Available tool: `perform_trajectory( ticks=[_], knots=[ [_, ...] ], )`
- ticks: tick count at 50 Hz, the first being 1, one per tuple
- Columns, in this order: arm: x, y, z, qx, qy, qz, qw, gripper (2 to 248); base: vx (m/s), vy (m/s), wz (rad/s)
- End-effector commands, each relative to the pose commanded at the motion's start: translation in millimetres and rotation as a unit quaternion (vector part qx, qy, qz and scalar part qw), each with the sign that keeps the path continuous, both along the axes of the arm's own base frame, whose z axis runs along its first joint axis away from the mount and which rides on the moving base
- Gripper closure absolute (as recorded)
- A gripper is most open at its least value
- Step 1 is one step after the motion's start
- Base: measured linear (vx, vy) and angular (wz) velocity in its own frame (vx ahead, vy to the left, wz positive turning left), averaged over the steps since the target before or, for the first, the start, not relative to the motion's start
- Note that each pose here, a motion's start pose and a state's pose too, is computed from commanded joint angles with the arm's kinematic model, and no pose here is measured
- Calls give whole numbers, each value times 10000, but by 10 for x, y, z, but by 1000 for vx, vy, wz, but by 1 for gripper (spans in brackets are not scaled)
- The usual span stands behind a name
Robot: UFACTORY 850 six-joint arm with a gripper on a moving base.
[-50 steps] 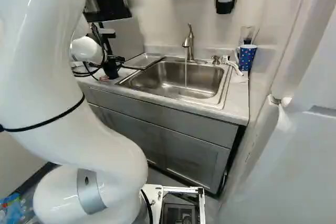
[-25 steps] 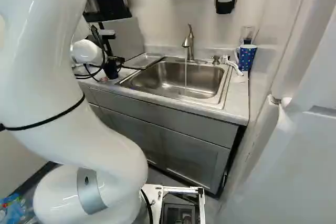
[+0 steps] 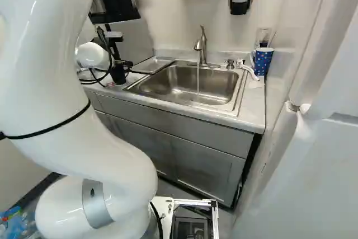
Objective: Rinse the cup and place it in the tray
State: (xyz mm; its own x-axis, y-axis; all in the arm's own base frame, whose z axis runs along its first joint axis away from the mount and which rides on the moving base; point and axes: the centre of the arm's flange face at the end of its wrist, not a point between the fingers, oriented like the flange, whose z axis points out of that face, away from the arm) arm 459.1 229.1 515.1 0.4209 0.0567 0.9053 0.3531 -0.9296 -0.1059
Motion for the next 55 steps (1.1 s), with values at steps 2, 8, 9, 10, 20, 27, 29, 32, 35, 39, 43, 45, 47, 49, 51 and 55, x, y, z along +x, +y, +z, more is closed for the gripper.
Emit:
perform_trajectory(
  ticks=[2, 8, 9, 10, 20, 27, 29, 32, 35, 39, 43, 45, 47, 49, 51, 55],
  knots=[
    [0, 0, 0, 0, 0, 0, 10000, 3, 0, 0, 0],
    [0, 0, 0, 0, 0, 0, 10000, 8, 0, 0, 0],
    [0, 0, 0, 0, 0, 0, 10000, 8, 0, 0, 0],
    [0, 0, 0, 0, 0, 0, 10000, 8, 0, 0, 0],
    [0, 0, 0, 0, 0, 0, 10000, 82, 0, 0, 0],
    [0, 0, 0, 0, 0, 0, 10000, 118, 0, 0, 0],
    [0, 0, 0, 0, 0, 0, 10000, 125, 0, 0, 0],
    [0, 0, 0, 0, 0, 0, 10000, 125, 0, 0, 0],
    [0, 0, 0, 0, 0, 0, 10000, 125, 0, 0, 0],
    [0, 0, 0, 0, 0, 0, 10000, 125, 0, 0, 0],
    [0, 0, 0, 0, 0, 0, 10000, 125, 0, 0, 0],
    [0, 0, 0, 0, 0, 0, 10000, 125, 0, 0, 0],
    [0, 0, 0, 0, 0, 0, 10000, 125, 0, 0, 0],
    [0, 0, 2, 1, -2, 0, 10000, 125, 0, 0, 0],
    [-2, -2, 12, 5, -10, -1, 10000, 125, 0, 0, 0],
    [1, -20, 43, 19, -37, -18, 10000, 125, 0, 0, 0]
  ],
)
